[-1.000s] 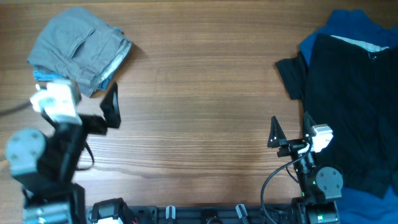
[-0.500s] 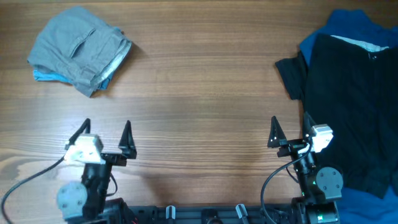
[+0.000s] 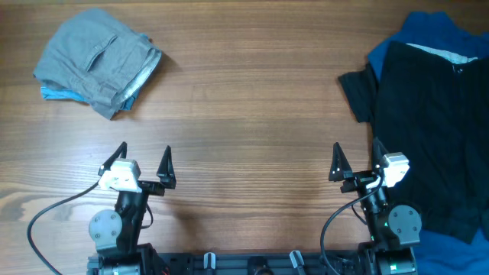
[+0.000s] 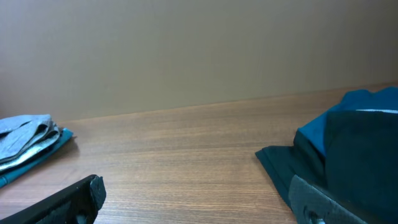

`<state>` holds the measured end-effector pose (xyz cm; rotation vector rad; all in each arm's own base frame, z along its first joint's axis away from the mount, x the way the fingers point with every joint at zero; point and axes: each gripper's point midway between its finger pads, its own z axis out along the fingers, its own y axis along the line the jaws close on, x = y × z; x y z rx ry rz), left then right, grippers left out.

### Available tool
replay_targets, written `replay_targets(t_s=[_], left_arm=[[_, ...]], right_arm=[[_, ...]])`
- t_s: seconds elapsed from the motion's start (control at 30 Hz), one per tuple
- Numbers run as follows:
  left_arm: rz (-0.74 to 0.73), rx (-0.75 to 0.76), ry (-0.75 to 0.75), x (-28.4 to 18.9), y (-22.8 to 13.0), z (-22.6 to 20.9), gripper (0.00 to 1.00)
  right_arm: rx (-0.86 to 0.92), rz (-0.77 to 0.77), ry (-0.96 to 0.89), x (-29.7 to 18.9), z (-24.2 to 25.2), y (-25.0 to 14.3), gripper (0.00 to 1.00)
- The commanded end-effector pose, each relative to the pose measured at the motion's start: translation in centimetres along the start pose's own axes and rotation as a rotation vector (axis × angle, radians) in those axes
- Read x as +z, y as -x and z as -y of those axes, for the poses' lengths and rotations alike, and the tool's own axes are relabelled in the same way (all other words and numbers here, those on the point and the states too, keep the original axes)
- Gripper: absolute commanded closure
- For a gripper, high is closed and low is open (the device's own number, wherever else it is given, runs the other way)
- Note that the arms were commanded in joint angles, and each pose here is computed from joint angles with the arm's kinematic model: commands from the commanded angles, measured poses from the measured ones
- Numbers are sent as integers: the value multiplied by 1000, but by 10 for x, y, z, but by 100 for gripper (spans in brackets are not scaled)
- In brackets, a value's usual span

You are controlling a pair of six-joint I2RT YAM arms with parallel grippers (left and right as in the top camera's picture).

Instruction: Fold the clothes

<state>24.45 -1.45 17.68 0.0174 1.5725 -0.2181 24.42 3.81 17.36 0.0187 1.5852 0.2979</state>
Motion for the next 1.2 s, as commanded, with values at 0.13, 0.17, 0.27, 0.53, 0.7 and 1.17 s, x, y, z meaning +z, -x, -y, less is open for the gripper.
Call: replay_targets(t_s=[0.13, 0.17, 0.27, 0.53, 0.7, 1.17], left_arm=[[27, 9, -27, 0, 6, 6, 0], [-4, -1, -23, 0, -2, 4, 0], [-60, -18, -16, 0, -16, 3, 0], [-61, -19, -16, 0, -16, 3, 0], [-61, -19, -16, 0, -16, 3, 0], [-61, -19, -16, 0, -16, 3, 0]], right_arm=[[9, 14, -4, -1, 1, 3, 0], [9, 14, -4, -1, 1, 3, 0], [10, 14, -4, -1, 1, 3, 0], [9, 14, -4, -1, 1, 3, 0], [9, 14, -4, -1, 1, 3, 0], [10, 14, -4, -1, 1, 3, 0]])
